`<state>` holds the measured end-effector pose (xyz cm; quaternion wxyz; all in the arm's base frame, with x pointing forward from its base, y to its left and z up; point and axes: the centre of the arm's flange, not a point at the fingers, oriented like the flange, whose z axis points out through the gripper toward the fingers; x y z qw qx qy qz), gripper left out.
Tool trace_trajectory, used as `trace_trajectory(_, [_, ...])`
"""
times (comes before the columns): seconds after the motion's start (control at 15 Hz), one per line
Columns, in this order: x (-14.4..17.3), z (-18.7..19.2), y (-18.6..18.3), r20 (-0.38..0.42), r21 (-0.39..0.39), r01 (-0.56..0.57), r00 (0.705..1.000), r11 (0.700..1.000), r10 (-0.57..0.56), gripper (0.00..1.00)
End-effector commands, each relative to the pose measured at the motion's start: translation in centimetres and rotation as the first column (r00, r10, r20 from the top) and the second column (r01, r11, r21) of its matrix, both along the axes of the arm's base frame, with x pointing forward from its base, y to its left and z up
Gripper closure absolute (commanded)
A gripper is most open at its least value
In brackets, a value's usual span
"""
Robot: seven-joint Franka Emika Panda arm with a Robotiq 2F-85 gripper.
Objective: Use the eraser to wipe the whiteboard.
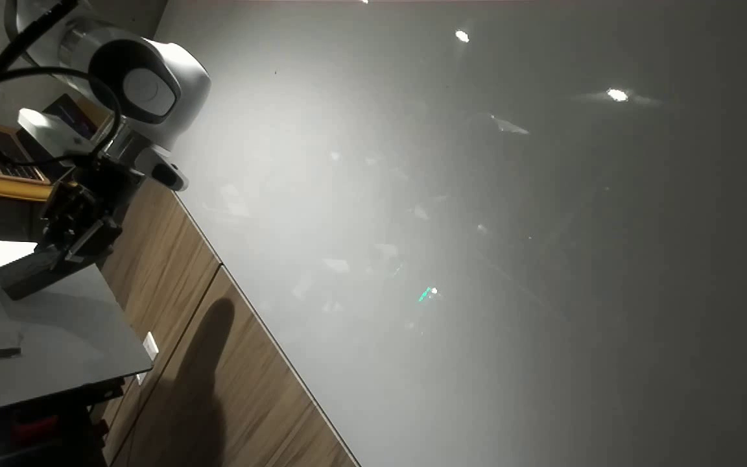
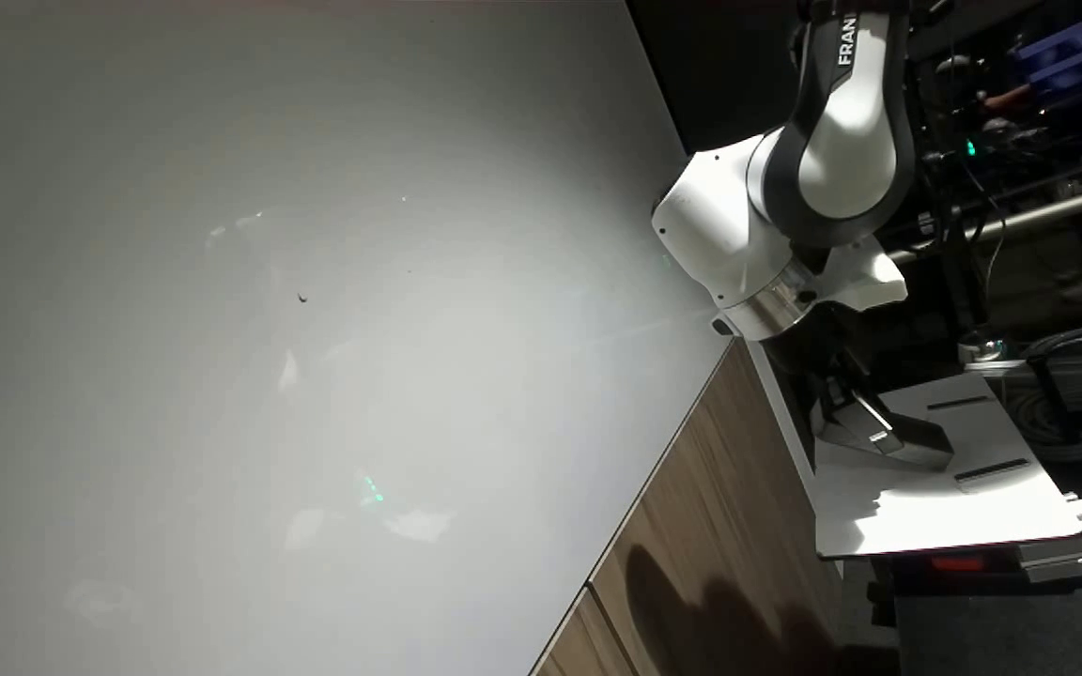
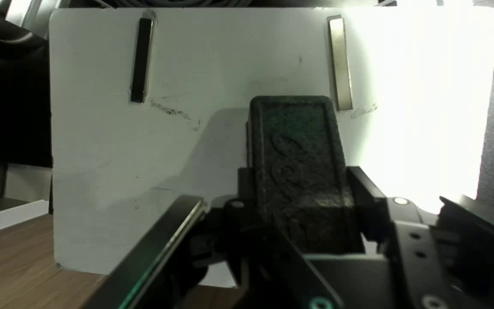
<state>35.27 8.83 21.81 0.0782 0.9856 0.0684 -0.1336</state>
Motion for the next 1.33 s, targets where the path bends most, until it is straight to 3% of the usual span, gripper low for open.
trace_trajectory(0.0, [1.1, 0.2, 0.2, 0.017, 0.024, -0.018, 1.000, 1.000, 0.018, 0.15])
trace_trajectory(0.13, [1.4, 0.1, 0.2, 0.019, 0.027, -0.021, 1.000, 0.999, 0.020, 0.02])
trace_trajectory(0.2, [1.4, 0.1, 0.2, 0.019, 0.029, -0.021, 1.000, 0.999, 0.020, 0.00])
trace_trajectory(0.47, [1.8, 0.2, 0.3, 0.026, 0.036, -0.024, 0.999, 0.999, 0.023, 0.00])
trace_trajectory(0.67, [1.0, 0.7, 1.0, 0.094, 0.089, -0.103, 0.991, 0.991, 0.095, 0.00])
trace_trajectory(0.87, [0.4, 0.7, 1.1, 0.173, 0.134, -0.218, 0.966, 0.967, 0.194, 0.00])
trace_trajectory(1.27, [-0.3, -0.1, 0.7, 0.183, 0.166, -0.358, 0.927, 0.919, 0.328, 0.00])
